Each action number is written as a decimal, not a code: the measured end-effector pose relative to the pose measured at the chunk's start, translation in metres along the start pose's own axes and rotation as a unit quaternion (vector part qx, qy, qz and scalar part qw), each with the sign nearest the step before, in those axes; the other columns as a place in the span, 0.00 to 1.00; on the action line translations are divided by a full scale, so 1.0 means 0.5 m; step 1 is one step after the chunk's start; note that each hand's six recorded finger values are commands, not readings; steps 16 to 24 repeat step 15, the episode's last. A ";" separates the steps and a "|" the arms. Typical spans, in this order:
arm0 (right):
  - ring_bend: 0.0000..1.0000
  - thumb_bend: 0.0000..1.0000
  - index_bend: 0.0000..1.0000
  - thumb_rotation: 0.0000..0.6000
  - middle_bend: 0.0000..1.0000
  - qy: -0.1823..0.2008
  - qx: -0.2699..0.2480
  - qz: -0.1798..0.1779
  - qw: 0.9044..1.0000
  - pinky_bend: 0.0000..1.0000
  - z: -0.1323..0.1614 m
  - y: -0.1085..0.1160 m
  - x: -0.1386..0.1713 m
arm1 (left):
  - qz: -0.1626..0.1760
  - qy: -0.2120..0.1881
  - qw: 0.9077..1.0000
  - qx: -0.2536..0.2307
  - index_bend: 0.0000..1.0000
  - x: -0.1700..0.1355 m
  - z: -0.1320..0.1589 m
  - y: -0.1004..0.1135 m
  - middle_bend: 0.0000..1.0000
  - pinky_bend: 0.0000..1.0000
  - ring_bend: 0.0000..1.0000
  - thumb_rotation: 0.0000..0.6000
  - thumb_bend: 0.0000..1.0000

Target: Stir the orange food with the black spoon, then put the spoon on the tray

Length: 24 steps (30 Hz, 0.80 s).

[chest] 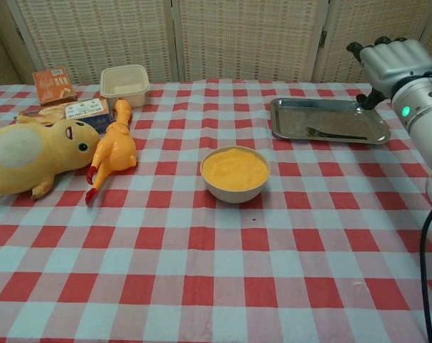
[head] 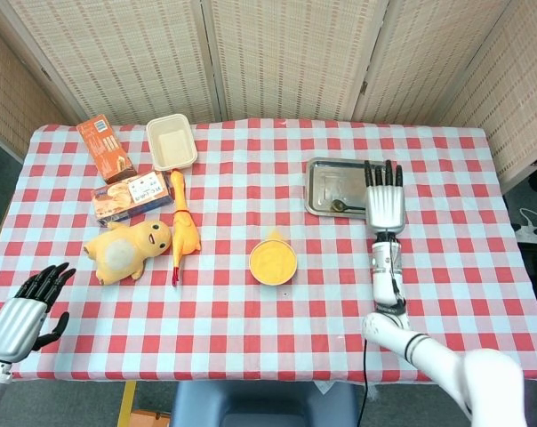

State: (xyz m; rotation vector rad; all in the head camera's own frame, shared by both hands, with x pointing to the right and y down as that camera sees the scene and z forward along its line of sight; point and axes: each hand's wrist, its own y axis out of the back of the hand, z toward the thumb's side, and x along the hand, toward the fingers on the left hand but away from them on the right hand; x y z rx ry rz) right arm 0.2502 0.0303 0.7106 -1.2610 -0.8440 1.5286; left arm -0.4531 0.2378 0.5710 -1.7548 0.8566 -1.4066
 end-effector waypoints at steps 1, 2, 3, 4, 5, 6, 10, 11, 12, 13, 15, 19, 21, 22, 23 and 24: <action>0.00 0.35 0.06 1.00 0.13 0.020 -0.017 -0.002 1.000 0.07 -0.002 0.011 0.030 | 0.004 0.002 1.000 0.002 0.00 -0.002 0.000 0.002 0.00 0.14 0.00 1.00 0.51; 0.00 0.35 0.04 1.00 0.12 0.034 -0.030 -0.002 0.999 0.05 -0.006 0.018 0.057 | 0.010 0.003 1.000 0.006 0.00 -0.004 0.000 0.006 0.00 0.14 0.00 1.00 0.51; 0.00 0.34 0.02 1.00 0.10 0.047 -0.042 -0.001 0.998 0.03 -0.015 0.025 0.086 | 0.016 0.004 1.000 0.009 0.00 -0.005 0.001 0.009 0.00 0.14 0.00 1.00 0.51; 0.00 0.33 0.01 1.00 0.09 0.061 -0.054 0.002 0.997 0.03 -0.034 0.033 0.129 | 0.021 0.004 1.000 0.013 0.00 -0.007 0.003 0.012 0.00 0.14 0.00 1.00 0.51; 0.00 0.31 0.00 1.00 0.06 0.068 -0.058 0.004 0.996 0.02 -0.056 0.038 0.165 | 0.029 0.005 0.999 0.019 0.00 -0.009 0.005 0.015 0.00 0.13 0.00 1.00 0.51; 0.00 0.30 0.00 1.00 0.04 0.072 -0.058 0.006 0.996 0.02 -0.083 0.042 0.203 | 0.034 0.006 0.999 0.024 0.00 -0.011 0.006 0.016 0.00 0.13 0.00 1.00 0.51; 0.00 0.28 0.00 1.00 0.02 0.055 -0.050 0.012 0.997 0.00 -0.209 0.062 0.388 | 0.054 0.012 0.997 0.050 0.00 -0.015 0.012 0.019 0.00 0.11 0.00 1.00 0.51; 0.00 0.28 0.00 1.00 0.02 0.048 -0.052 0.010 0.997 0.00 -0.222 0.066 0.403 | 0.062 0.010 0.996 0.057 0.00 -0.014 0.015 0.021 0.00 0.10 0.00 1.00 0.50; 0.00 0.28 0.00 1.00 0.02 0.036 -0.055 0.005 0.998 0.00 -0.240 0.071 0.421 | 0.068 0.007 0.996 0.061 0.00 -0.014 0.017 0.021 0.00 0.10 0.00 1.00 0.50; 0.00 0.28 0.00 1.00 0.02 0.019 -0.059 -0.004 0.998 0.00 -0.263 0.076 0.435 | 0.071 0.004 0.995 0.064 0.00 -0.014 0.020 0.021 0.00 0.10 0.00 1.00 0.50; 0.00 0.28 0.00 1.00 0.02 -0.003 -0.064 -0.012 0.998 0.00 -0.296 0.077 0.445 | 0.073 0.002 0.995 0.069 0.00 -0.015 0.024 0.017 0.00 0.10 0.00 1.00 0.50; 0.00 0.28 0.00 1.00 0.02 -0.003 -0.064 -0.012 0.998 0.00 -0.296 0.077 0.445 | 0.073 0.002 0.995 0.069 0.00 -0.015 0.024 0.017 0.00 0.10 0.00 1.00 0.50; 0.00 0.28 0.00 1.00 0.02 -0.003 -0.064 -0.012 0.998 0.00 -0.296 0.077 0.445 | 0.073 0.002 0.995 0.069 0.00 -0.015 0.024 0.017 0.00 0.10 0.00 1.00 0.50; 0.00 0.28 0.00 1.00 0.02 -0.003 -0.064 -0.012 0.998 0.00 -0.296 0.077 0.445 | 0.073 0.002 0.995 0.069 0.00 -0.015 0.024 0.017 0.00 0.10 0.00 1.00 0.50; 0.00 0.28 0.00 1.00 0.02 -0.003 -0.064 -0.012 0.998 0.00 -0.296 0.077 0.445 | 0.073 0.002 0.995 0.069 0.00 -0.015 0.024 0.017 0.00 0.10 0.00 1.00 0.50; 0.00 0.28 0.00 1.00 0.02 -0.003 -0.064 -0.012 0.998 0.00 -0.296 0.077 0.445 | 0.073 0.002 0.995 0.069 0.00 -0.015 0.024 0.017 0.00 0.10 0.00 1.00 0.50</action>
